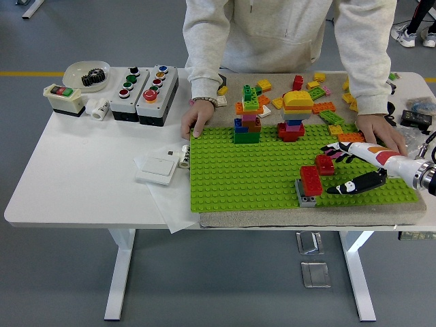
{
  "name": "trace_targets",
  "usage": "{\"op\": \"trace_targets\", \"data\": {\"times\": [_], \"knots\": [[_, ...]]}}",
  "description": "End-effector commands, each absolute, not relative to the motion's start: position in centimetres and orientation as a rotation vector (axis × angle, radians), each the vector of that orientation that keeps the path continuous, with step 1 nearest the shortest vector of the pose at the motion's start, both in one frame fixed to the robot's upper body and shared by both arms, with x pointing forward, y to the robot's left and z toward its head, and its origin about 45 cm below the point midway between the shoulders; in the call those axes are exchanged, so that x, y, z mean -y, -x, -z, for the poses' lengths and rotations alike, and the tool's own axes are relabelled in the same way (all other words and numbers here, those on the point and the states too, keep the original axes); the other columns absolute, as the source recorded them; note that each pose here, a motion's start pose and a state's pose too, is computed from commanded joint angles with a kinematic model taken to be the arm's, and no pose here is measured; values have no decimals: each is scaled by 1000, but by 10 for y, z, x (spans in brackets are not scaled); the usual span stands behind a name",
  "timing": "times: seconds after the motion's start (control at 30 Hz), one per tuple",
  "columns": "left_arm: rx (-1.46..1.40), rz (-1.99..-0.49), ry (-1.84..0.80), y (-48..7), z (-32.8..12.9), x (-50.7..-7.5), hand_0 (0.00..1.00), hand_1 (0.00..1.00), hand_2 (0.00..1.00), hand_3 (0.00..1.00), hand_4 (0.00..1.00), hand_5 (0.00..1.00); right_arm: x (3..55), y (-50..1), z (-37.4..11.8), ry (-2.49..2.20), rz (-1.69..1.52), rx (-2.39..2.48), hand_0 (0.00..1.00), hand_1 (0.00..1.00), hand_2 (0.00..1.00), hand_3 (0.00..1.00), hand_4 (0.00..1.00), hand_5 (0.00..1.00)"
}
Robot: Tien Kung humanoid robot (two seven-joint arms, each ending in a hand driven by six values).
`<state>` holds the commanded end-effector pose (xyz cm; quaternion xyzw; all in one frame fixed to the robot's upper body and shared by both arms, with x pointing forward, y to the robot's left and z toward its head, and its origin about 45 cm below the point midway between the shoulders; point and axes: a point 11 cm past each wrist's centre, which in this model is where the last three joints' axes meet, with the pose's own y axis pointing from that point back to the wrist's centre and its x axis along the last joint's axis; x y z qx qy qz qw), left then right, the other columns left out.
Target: Pick up the brick,pile it on top of brick,press brick,pick up the brick,pile it on top of brick,press brick
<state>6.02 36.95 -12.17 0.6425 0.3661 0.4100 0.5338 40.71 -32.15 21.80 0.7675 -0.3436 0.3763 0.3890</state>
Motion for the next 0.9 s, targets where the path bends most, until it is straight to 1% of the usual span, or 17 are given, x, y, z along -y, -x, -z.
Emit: {"op": "trace_targets", "data": {"times": [0.1,0.13,0.3,0.33,0.5,0.53,0.63,0.7,0.73,0.9], "knots": [[-872,-974,-1533,-59,122,-370,817,714,604,541,537,551,321,-401,-227,-1947,-1018,921,740,754,863,941,998,423],[-872,-974,-1535,-59,122,-370,822,716,604,541,537,551,320,-399,-233,-1953,-1050,952,669,684,778,781,782,292],[-876,-972,-1539,-56,122,-370,822,716,604,541,537,551,304,-386,-260,-1980,-1245,1098,669,684,778,781,782,292],[-875,-970,-1539,-56,122,-370,822,715,605,541,537,551,299,-383,-262,-1984,-1275,1081,627,632,694,553,623,320],[-871,-965,-1540,-57,122,-369,822,715,605,541,537,551,280,-370,-261,-1997,-1364,955,627,632,694,553,623,320],[-871,-965,-1540,-57,122,-369,826,716,604,541,537,551,276,-367,-260,-1999,-1379,921,651,636,685,544,607,340],[-872,-967,-1540,-57,122,-369,826,716,604,541,537,551,267,-358,-253,-2000,-1408,828,651,636,685,544,607,340],[-872,-968,-1539,-57,122,-370,826,716,604,541,537,551,264,-356,-251,-1998,-1416,801,651,636,685,544,607,340],[-872,-969,-1539,-57,122,-370,821,716,604,541,537,552,263,-355,-249,-1999,-1419,791,665,641,685,543,604,357],[-870,-972,-1536,-59,122,-369,821,716,604,541,537,552,261,-353,-244,-1998,-1416,760,665,641,685,543,604,357]]}}
